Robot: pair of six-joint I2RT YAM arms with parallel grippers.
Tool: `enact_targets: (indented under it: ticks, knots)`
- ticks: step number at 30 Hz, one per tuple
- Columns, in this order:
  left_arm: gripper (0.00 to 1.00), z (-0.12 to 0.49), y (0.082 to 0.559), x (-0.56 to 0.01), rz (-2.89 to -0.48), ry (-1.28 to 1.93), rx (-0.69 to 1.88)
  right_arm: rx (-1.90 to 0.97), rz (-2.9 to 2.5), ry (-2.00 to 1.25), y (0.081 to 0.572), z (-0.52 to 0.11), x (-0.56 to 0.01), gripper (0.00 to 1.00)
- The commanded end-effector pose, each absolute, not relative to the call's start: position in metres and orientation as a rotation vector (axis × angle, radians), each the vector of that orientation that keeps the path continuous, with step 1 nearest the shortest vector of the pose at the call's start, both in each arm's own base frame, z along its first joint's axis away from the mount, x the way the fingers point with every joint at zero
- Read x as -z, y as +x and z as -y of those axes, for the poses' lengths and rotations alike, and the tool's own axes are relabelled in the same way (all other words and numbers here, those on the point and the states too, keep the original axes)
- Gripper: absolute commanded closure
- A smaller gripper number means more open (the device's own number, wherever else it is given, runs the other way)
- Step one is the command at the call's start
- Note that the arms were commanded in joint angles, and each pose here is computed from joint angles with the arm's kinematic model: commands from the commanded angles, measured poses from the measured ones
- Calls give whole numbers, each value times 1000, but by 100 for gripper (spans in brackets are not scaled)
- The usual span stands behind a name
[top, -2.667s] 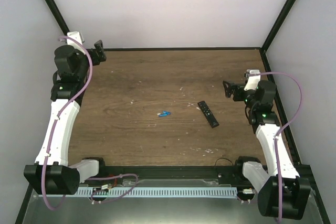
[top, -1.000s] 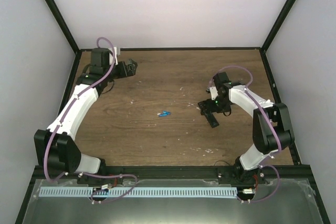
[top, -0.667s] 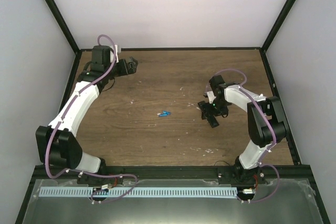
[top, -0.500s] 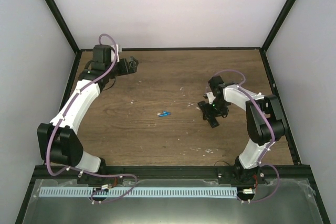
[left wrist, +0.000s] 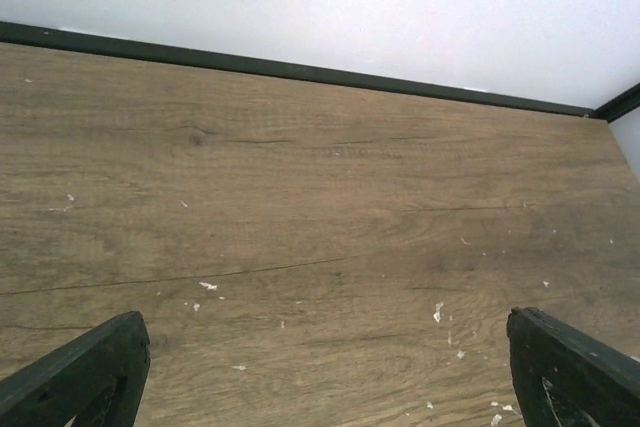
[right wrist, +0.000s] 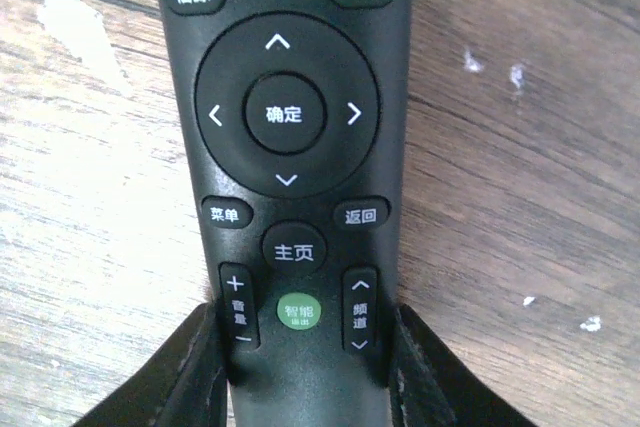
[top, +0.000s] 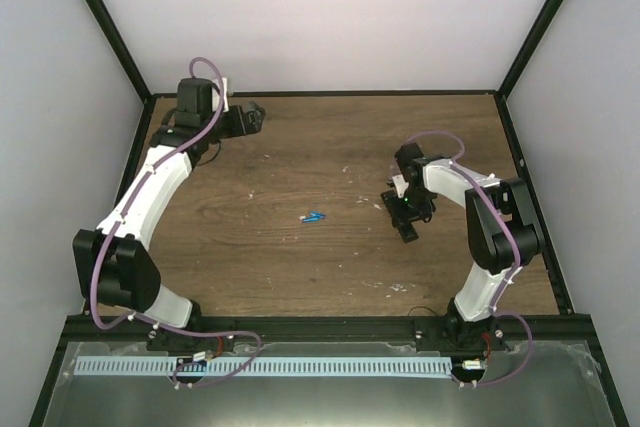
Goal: Load the batteries into the remote control
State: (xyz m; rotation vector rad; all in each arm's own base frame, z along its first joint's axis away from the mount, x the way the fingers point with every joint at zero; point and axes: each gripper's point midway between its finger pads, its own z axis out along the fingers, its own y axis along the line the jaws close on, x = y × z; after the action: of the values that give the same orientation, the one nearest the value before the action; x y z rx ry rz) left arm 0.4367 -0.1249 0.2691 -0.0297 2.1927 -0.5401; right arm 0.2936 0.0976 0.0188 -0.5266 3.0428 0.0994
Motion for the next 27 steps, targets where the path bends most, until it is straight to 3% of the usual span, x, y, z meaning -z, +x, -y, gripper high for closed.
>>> enact_targets:
  ticks: [1, 8, 14, 27]
  knots:
    - [3, 134, 440, -273, -2193, -3, 581, -109, -3017, -563, 301, -106, -22, 71]
    - [4, 157, 435, -269, -2160, 19, 776, -179, -2815, -555, 341, -128, -72, 80]
    - [5, 177, 429, -270, -2086, -10, 999, -291, -2543, -665, 382, -196, -145, 84]
    - [8, 206, 422, -263, -2091, 26, 1083, -511, -2292, -847, 390, -341, -204, 84]
